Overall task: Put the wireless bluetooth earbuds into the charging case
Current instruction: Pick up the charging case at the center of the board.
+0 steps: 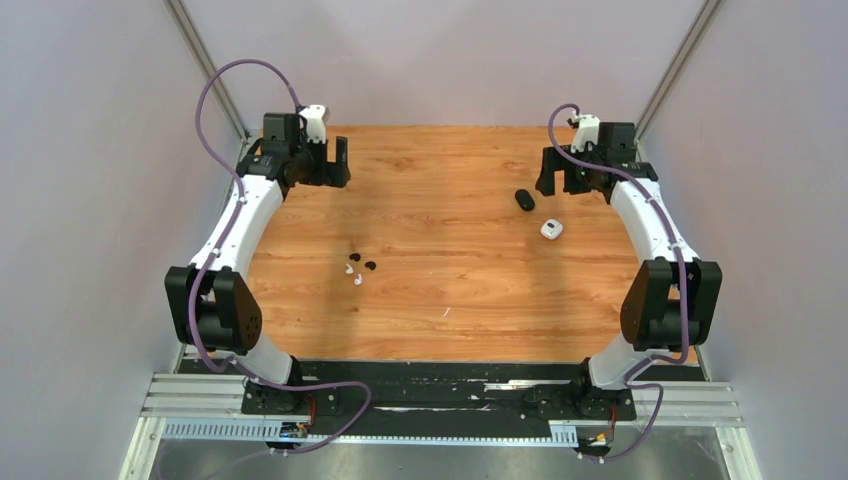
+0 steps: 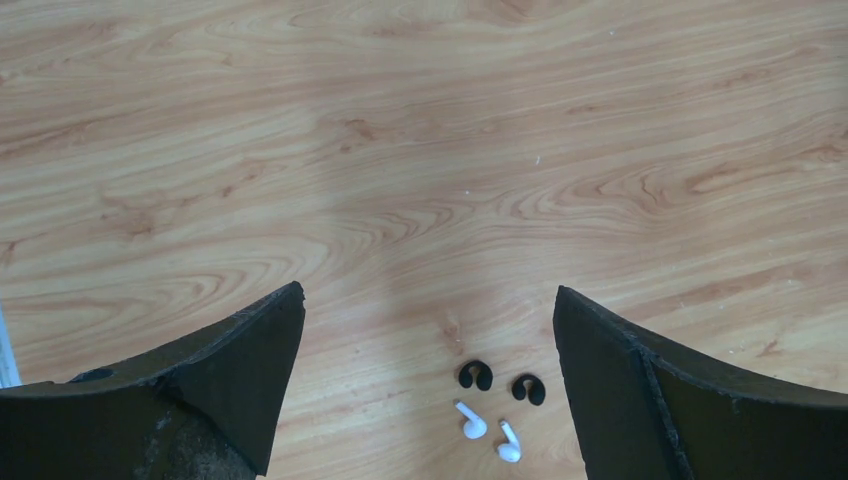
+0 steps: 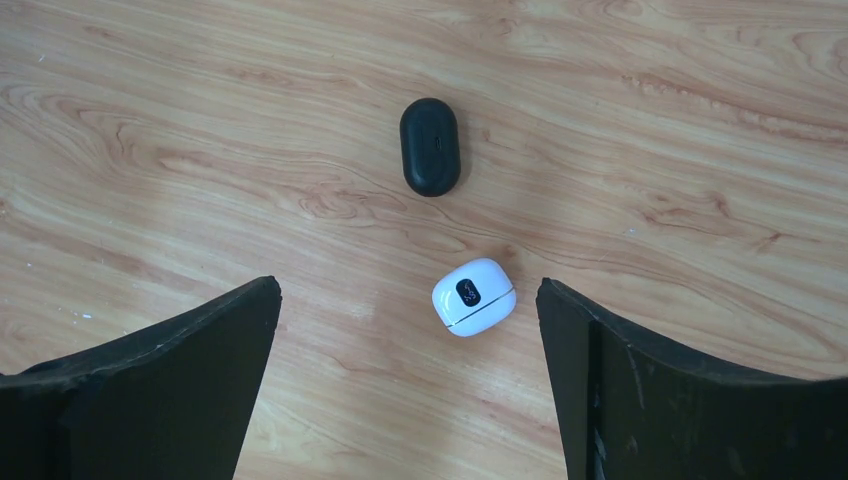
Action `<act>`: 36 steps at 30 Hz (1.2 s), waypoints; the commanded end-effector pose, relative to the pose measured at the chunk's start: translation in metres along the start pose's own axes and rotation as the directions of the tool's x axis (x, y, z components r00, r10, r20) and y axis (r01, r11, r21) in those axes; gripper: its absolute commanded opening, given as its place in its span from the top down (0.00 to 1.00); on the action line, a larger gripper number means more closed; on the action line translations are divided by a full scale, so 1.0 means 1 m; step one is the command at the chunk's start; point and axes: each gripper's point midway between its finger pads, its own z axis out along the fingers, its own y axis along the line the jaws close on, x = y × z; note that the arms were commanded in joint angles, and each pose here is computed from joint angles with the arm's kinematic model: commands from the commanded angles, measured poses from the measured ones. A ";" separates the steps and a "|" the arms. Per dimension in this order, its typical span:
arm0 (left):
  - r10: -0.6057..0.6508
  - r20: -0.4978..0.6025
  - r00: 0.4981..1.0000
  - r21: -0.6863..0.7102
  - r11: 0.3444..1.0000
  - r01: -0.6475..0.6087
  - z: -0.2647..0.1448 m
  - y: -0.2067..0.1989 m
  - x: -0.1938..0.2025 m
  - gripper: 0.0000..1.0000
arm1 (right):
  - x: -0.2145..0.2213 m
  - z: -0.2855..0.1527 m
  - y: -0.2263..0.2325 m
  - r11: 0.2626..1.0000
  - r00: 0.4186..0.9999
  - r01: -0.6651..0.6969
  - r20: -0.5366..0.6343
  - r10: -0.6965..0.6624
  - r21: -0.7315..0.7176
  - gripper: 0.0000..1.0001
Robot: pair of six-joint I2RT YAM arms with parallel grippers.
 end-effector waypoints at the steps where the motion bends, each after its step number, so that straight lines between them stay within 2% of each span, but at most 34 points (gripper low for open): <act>1: -0.002 0.028 1.000 0.074 0.997 -0.001 0.002 -0.012 0.000 0.00 | -0.015 0.005 0.002 1.000 0.998 0.001 0.060 -0.001 0.001 0.00; 6: -0.003 0.027 1.000 0.190 0.982 -0.002 0.002 -0.032 0.003 0.02 | -0.022 0.025 0.005 0.996 0.998 0.051 0.040 -0.049 -0.068 0.04; 9: 0.009 0.029 1.000 0.211 0.977 -0.015 0.002 -0.036 0.002 0.04 | -0.028 0.035 0.011 0.986 0.994 0.108 0.039 -0.104 -0.125 0.12; 13: 0.009 0.030 1.000 0.211 0.977 -0.015 0.001 -0.036 0.001 0.04 | -0.028 0.049 0.029 0.956 0.984 0.176 0.008 -0.179 -0.236 0.28; 18: 0.008 0.045 0.999 0.245 0.969 -0.019 -0.001 -0.042 -0.005 0.05 | -0.007 0.074 0.060 0.915 0.966 0.209 -0.070 -0.247 -0.344 0.34; 23: 0.002 0.037 0.999 0.264 0.965 -0.012 0.002 -0.045 -0.006 0.04 | 0.018 0.103 0.063 0.923 0.942 0.239 -0.158 -0.296 -0.302 0.42; 31: 0.008 0.038 0.999 0.262 0.965 -0.018 0.006 -0.044 -0.010 0.04 | 0.031 0.131 0.028 0.947 0.908 0.303 -0.268 -0.321 -0.107 0.42; 36: 0.012 0.038 0.999 0.260 0.965 -0.021 0.010 -0.043 -0.011 0.04 | 0.039 0.134 0.011 0.942 0.895 0.329 -0.298 -0.332 -0.063 0.43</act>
